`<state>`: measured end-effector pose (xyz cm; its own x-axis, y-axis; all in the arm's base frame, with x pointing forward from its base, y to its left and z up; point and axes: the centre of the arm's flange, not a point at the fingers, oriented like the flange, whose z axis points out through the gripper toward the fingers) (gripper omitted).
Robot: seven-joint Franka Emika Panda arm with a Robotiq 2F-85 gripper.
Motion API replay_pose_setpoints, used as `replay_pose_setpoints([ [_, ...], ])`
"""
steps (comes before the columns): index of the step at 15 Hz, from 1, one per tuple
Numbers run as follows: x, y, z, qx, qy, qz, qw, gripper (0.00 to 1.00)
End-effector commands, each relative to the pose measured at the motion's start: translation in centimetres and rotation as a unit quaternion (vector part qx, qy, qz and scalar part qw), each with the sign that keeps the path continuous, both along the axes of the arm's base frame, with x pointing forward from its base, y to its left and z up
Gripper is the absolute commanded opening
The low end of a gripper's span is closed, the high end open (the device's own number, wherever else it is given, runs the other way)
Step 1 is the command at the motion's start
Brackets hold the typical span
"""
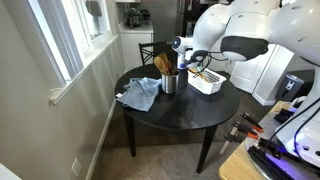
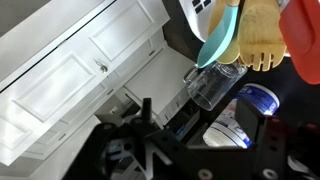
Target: Remove the blue wooden spoon from the metal holder and put it in the basket
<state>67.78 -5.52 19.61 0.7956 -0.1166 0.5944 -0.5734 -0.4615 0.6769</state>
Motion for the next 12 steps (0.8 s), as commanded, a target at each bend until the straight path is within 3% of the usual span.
replay_pose_setpoints([
  [1,-0.15,0.64,0.71,0.002,0.011,0.007,0.9999,1.00],
  [12,0.22,0.95,0.00,0.005,-0.001,0.007,1.0000,1.00],
])
